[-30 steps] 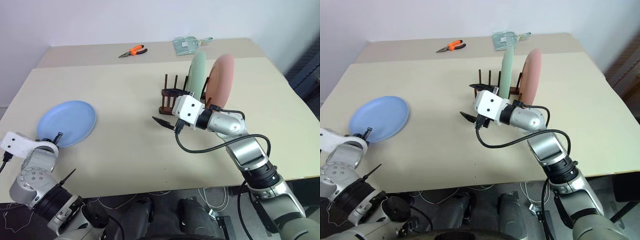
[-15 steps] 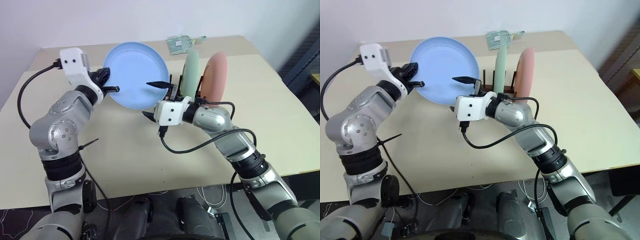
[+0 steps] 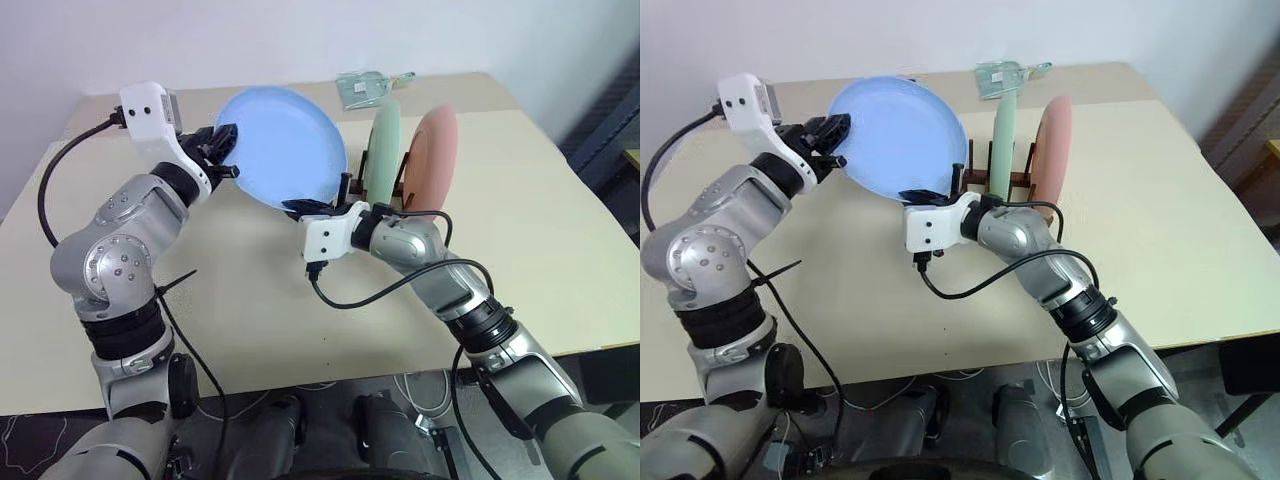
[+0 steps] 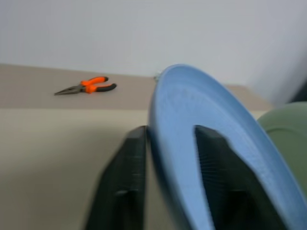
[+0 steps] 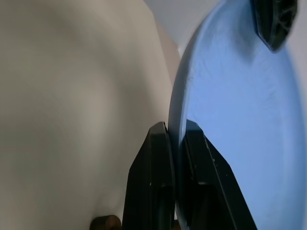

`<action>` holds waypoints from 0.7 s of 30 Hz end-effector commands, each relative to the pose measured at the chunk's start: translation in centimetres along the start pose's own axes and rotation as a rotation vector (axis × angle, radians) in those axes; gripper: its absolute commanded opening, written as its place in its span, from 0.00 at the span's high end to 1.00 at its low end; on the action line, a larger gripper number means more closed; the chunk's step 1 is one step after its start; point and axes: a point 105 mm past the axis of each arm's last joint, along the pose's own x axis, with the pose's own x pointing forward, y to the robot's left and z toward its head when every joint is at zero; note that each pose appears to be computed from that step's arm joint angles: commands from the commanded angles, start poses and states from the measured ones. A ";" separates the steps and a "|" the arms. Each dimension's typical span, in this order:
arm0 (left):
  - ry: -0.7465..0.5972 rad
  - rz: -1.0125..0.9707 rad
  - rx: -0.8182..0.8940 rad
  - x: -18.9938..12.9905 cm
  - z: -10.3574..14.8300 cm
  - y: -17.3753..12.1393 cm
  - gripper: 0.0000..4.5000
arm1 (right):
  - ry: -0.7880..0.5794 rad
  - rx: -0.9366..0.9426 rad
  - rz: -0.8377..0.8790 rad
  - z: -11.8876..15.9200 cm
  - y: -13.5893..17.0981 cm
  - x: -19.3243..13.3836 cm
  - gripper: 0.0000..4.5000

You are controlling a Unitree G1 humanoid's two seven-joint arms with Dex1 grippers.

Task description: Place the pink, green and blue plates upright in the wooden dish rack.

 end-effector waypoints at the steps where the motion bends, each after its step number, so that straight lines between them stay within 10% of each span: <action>1: -0.276 0.148 0.001 -0.9 6.1 2.7 0.21 | -0.073 0.015 -0.100 1.8 -1.7 -0.2 1.00; 7: -0.364 0.470 0.380 -3.4 8.5 9.4 0.21 | -0.161 0.164 -0.272 3.4 -4.6 -0.5 1.00; 17: 0.033 0.062 0.594 -5.2 -8.2 5.4 0.21 | -0.453 1.196 -0.503 4.4 -10.9 -4.0 1.00; 21: 0.063 -0.058 0.561 -6.0 -10.4 3.3 0.21 | -0.426 1.338 -0.494 4.0 -10.5 -4.1 1.00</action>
